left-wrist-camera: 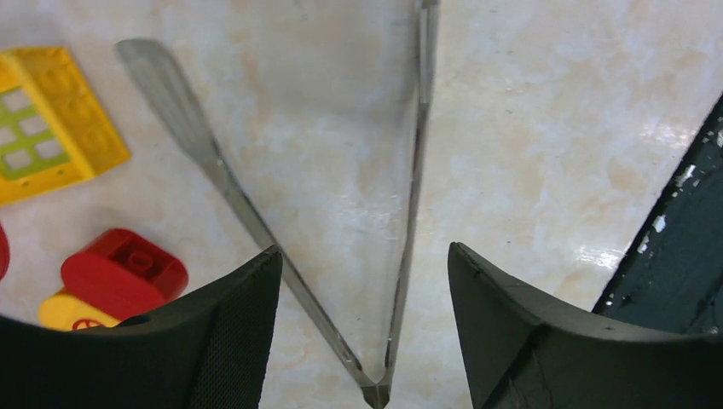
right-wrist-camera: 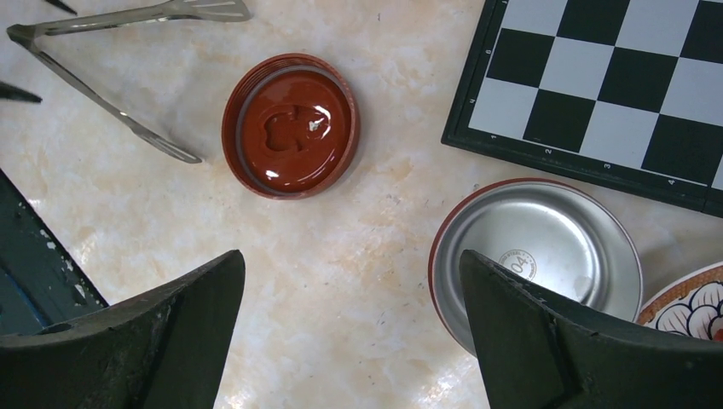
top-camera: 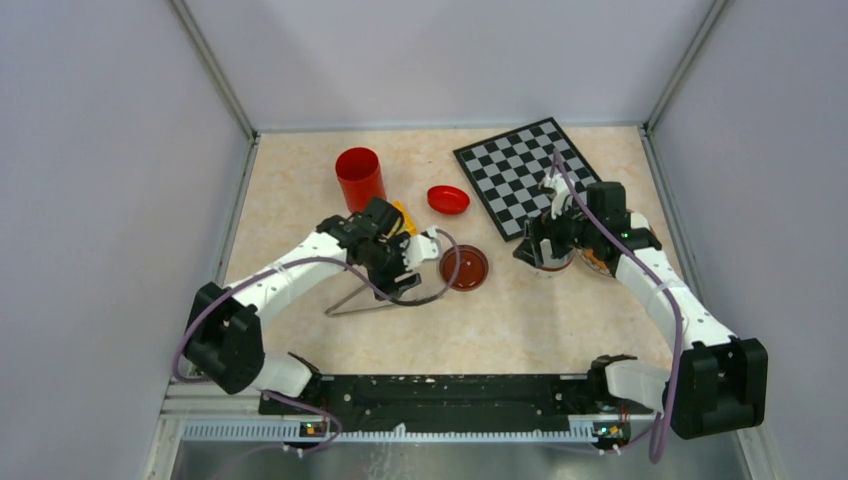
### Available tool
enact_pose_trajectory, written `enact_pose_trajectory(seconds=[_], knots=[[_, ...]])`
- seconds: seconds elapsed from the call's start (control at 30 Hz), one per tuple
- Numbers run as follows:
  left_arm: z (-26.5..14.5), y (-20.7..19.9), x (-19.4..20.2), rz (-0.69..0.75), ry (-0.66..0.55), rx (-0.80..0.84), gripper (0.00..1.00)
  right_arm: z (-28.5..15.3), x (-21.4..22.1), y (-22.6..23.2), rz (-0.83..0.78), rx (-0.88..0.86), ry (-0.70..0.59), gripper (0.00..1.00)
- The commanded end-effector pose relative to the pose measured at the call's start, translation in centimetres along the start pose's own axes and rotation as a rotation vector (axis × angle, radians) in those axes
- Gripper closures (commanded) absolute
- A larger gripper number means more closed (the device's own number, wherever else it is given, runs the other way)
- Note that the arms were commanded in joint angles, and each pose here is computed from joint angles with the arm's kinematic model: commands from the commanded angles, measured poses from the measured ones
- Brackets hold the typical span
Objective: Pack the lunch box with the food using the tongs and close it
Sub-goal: Pick up the clamp at the center of the board.
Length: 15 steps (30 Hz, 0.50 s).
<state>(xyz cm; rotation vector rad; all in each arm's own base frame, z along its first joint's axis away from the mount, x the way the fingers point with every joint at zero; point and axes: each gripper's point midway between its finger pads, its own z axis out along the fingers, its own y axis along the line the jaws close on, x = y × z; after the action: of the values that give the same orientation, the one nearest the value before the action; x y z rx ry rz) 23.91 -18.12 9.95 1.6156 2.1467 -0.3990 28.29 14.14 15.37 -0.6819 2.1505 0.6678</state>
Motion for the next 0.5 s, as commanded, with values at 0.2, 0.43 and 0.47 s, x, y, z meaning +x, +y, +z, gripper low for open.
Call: enact_pose_trajectory(seconds=[0.2,0.43,0.47], knots=[[2.2,-3.0,3.2,0.15,0.389,0.044,0.37,-1.7,-2.2,-2.0,0.021,0.102,-0.103,0.06],[4.0,-3.5,3.3,0.165,0.468,0.056,0.45,-2.9,-2.1,-4.2,0.1,0.149,-0.138,0.06],[4.2,-3.4,3.4,0.161,0.474,0.056,0.46,-2.9,-2.0,-4.3,0.102,0.149,-0.137,0.06]])
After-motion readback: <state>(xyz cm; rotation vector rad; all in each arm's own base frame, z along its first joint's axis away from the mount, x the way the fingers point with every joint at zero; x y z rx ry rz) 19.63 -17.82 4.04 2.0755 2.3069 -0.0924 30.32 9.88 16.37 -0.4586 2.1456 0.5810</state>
